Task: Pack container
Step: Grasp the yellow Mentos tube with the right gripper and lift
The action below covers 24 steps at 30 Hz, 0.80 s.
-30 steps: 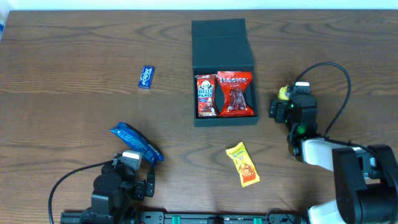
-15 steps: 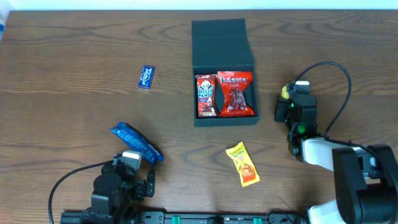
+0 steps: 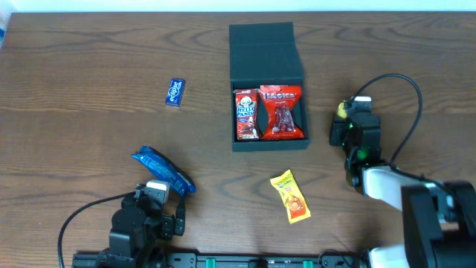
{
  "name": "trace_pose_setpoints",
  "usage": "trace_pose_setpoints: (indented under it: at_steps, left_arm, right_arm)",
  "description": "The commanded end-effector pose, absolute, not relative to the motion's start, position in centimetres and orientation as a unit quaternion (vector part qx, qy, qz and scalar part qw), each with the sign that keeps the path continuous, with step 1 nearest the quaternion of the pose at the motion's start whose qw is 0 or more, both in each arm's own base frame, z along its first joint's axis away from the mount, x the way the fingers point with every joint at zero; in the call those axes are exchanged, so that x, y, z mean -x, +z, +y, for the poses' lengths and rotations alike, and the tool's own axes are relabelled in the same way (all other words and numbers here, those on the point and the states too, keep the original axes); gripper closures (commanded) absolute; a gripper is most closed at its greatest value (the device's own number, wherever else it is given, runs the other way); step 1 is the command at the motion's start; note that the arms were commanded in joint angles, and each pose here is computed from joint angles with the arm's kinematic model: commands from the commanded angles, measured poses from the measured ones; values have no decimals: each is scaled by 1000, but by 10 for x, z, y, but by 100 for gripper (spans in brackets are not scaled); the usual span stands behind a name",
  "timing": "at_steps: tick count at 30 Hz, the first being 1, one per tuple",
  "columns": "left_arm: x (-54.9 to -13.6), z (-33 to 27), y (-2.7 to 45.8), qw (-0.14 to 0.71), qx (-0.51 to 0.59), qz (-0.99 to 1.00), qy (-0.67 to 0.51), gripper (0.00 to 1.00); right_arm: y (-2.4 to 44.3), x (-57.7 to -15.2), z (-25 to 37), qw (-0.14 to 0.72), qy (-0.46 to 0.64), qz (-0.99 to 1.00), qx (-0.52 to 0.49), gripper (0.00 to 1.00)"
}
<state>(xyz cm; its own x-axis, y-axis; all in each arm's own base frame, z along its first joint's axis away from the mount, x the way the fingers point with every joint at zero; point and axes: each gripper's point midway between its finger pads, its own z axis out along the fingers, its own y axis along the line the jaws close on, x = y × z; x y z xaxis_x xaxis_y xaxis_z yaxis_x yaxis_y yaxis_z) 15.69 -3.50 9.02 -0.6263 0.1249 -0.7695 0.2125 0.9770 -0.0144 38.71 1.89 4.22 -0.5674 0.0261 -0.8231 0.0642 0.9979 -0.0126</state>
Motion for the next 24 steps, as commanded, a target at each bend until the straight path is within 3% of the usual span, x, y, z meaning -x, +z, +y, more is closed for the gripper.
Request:
trace_pose_setpoints:
  at_steps: [1,7,12,17,24]
  left_arm:
    - [-152,-34,70,396,-91,912,-52,5]
    - [-152,-34,70,396,-91,912,-53,5]
    - [-152,-34,70,396,-91,912,-53,4]
    - [-152,-34,70,396,-91,912,-52,4]
    - [-152,-34,70,396,-91,912,-52,5]
  right_arm:
    - [78,-392,20,500,-20,865,-26,99]
    - [113,-362,42,490,-4,872,5,99]
    - [146,-324,56,425,6,905,25,98]
    - [175,-315,60,405,11,914,21,99]
    - [210,-291,116,356,118,926,33,99]
